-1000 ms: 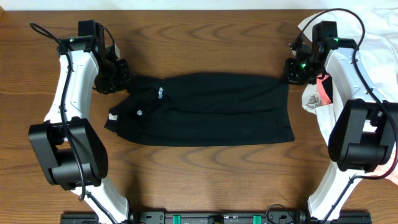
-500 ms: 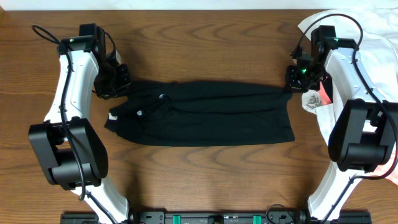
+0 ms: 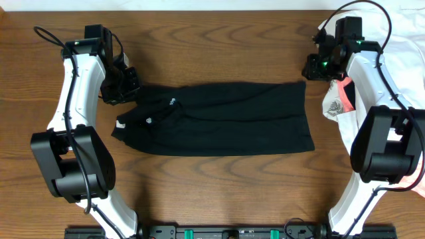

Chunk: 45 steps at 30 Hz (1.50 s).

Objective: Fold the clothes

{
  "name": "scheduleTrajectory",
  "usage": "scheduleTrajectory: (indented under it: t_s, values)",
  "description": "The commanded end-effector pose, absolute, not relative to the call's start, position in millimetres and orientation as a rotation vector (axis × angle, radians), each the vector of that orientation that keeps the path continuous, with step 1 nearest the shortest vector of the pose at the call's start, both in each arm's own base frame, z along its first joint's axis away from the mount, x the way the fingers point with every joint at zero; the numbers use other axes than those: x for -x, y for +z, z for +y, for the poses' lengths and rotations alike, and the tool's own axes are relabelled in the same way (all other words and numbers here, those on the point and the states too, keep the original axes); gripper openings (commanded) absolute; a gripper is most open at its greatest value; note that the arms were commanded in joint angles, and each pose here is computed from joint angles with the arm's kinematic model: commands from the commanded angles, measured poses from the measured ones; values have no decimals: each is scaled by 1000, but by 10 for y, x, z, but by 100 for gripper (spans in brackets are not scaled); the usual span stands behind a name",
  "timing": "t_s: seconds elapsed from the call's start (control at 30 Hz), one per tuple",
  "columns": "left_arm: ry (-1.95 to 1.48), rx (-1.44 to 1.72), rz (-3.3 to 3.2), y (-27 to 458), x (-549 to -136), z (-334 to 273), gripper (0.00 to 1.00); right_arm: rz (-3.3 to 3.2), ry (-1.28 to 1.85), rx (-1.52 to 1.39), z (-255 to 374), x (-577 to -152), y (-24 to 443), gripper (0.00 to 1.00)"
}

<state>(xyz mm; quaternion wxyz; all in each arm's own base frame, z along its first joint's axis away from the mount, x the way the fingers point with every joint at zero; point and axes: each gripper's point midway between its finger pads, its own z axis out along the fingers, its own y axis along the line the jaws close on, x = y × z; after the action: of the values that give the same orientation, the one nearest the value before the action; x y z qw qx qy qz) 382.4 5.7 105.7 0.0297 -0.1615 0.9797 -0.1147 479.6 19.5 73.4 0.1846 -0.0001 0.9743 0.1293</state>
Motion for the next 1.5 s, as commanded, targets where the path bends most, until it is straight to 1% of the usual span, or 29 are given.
scheduleTrajectory:
  t_s: [0.0, 0.2, 0.27, 0.57, 0.7, 0.87, 1.1, 1.13, 1.17, 1.23, 1.27, 1.3, 1.33, 1.4, 1.47]
  values:
    - [-345, 485, 3035, 997, -3816, 84, 6, 2758, 364, 38, 279, -4820, 606, 43]
    - [-345, 484, 3033, 997, -3821, 85, 6, 2809, 355, 11, 212, -4785, 380, 55]
    - [-344, 484, 3033, 997, -3821, 86, 6, 2833, 359, 3, 200, -4765, 270, 57]
    - [-345, 484, 3032, 997, -3822, 85, 6, 2893, 382, -24, 187, -4733, -125, 58]
    - [-345, 483, 3033, 997, -3822, 85, 6, 2934, 420, -108, 216, -4676, -289, 58]
    - [-345, 482, 3029, 997, -3830, 86, 6, 2976, 513, -177, 309, -4574, -383, 54]
    - [-345, 482, 3029, 997, -3830, 86, 6, 3066, 530, -209, 319, -4352, -400, 49]
    - [-345, 482, 3029, 997, -3830, 86, 6, 3074, 531, -211, 321, -4334, -401, 47]
    - [-345, 482, 3029, 997, -3830, 86, 6, 3080, 533, -214, 323, -4318, -400, 43]
    - [-345, 482, 3029, 997, -3830, 86, 6, 3083, 540, -214, 334, -4308, -398, 33]
    - [-345, 483, 3030, 997, -3829, 86, 6, 3082, 540, -213, 336, -4312, -398, 31]
    - [-345, 483, 3030, 997, -3829, 86, 6, 3076, 542, -212, 337, -4324, -397, 26]
    - [-345, 483, 3030, 997, -3829, 86, 6, 3072, 542, -211, 337, -4335, -396, 20]
    - [-345, 483, 3030, 997, -3829, 86, 6, 3057, 539, -205, 334, -4371, -396, 1]
    - [-345, 483, 3030, 997, -3829, 86, 6, 3031, 535, -198, 331, -4434, -392, 1]
